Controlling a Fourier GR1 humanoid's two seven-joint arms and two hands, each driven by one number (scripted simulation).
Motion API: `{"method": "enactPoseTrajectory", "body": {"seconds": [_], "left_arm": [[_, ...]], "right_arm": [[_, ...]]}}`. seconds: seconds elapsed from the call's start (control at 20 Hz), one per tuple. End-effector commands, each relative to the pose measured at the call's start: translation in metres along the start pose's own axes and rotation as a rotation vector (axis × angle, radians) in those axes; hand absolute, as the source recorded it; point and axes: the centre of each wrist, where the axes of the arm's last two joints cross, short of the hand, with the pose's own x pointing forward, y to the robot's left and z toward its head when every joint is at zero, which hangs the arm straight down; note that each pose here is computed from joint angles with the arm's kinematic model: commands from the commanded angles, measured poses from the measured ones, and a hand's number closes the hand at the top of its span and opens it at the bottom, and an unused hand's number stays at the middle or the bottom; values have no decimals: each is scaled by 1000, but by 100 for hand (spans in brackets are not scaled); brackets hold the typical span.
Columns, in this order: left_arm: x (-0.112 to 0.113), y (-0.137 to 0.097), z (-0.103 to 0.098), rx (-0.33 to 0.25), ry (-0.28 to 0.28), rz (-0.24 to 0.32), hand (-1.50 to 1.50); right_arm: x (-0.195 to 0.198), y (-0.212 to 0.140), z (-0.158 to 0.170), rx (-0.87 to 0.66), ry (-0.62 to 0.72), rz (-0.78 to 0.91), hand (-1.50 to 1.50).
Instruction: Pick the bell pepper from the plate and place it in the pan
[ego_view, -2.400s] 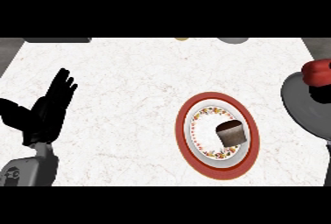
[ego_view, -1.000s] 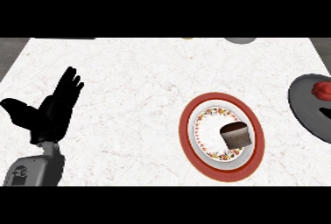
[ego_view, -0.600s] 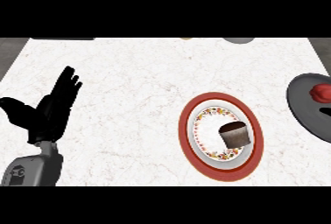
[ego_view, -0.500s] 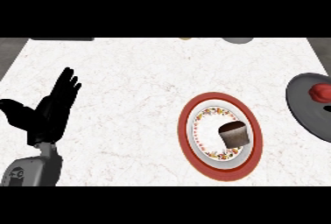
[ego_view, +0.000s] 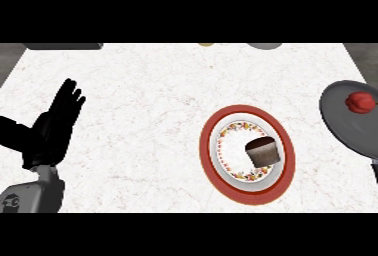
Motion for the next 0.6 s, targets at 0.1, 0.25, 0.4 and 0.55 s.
{"method": "enactPoseTrajectory", "body": {"seconds": [0.1, 0.25, 0.4, 0.55], "left_arm": [[-6, -6, 9, -15, 13, -8, 0], [-11, 10, 13, -10, 14, -9, 0], [-3, -3, 3, -14, -8, -10, 0], [18, -5, -4, -10, 13, -7, 0]], "right_arm": [[-29, -75, 42, 53, -47, -189, -150], [-38, -111, 65, 84, -64, -190, -150], [-40, -107, 66, 81, -66, -180, -150], [-52, -102, 78, 68, -80, -173, -150]]}}
